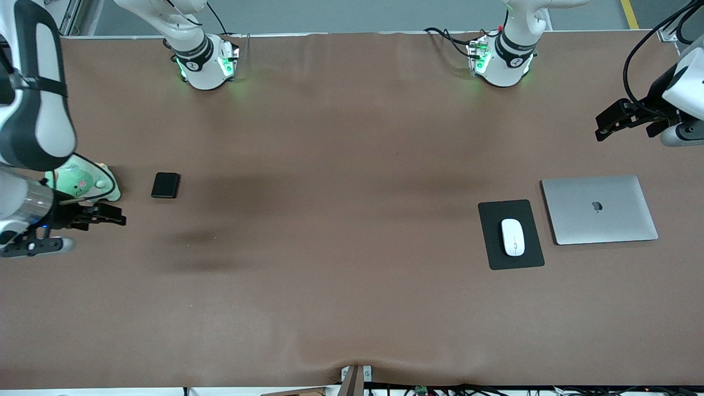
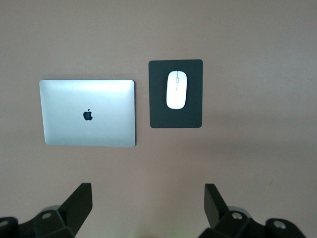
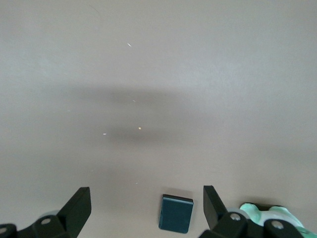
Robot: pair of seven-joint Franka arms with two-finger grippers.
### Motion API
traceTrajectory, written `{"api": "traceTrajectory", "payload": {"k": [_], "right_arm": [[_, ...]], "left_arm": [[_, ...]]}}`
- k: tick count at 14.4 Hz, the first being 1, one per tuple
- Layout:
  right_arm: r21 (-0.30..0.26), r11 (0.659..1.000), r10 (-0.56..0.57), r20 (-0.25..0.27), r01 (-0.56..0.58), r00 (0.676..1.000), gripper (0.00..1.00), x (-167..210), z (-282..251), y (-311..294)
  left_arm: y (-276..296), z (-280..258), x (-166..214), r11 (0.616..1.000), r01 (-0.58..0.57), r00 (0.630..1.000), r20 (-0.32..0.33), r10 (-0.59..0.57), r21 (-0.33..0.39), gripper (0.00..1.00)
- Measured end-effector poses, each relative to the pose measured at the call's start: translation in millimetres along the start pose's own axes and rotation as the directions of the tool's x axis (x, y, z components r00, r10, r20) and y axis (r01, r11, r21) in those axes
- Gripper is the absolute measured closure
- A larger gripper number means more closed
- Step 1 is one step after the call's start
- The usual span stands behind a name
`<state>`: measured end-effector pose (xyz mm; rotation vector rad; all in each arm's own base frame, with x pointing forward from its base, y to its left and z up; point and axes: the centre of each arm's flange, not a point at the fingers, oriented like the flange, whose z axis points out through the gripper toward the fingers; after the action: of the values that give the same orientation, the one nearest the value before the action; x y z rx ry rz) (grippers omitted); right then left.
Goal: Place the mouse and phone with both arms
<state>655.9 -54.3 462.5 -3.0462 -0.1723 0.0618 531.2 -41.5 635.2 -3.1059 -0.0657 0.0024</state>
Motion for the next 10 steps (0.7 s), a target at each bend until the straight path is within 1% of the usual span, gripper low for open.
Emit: {"api": "traceTrajectory", "payload": {"k": [2, 5, 6, 10], "right_arm": [[-0.004, 1.000, -0.013, -0.022, 0.013, 1.000, 0.00, 7.7, -29.4, -5.7], [-0.017, 1.000, -0.022, -0.076, 0.020, 0.997, 0.00, 12.0, -69.5, -8.8], [-0.017, 1.000, -0.023, -0.074, 0.022, 0.997, 0.00, 9.7, -80.8, -10.0], [-0.014, 0.999, -0.029, -0.030, 0.029, 0.999, 0.00, -14.7, -121.7, -18.1]], "left_arm": [[-2.2, -0.1, 0.3, 1.000, 0.004, 1.000, -0.001, -0.004, 0.000, 0.00], [-6.4, -0.3, 0.7, 1.000, 0.012, 1.000, -0.001, -0.012, 0.000, 0.00], [-6.4, -0.7, 0.7, 1.000, 0.012, 1.000, -0.002, -0.012, 0.000, 0.00], [-6.6, -5.5, -0.4, 1.000, 0.012, 1.000, -0.012, -0.012, -0.001, 0.00]]}}
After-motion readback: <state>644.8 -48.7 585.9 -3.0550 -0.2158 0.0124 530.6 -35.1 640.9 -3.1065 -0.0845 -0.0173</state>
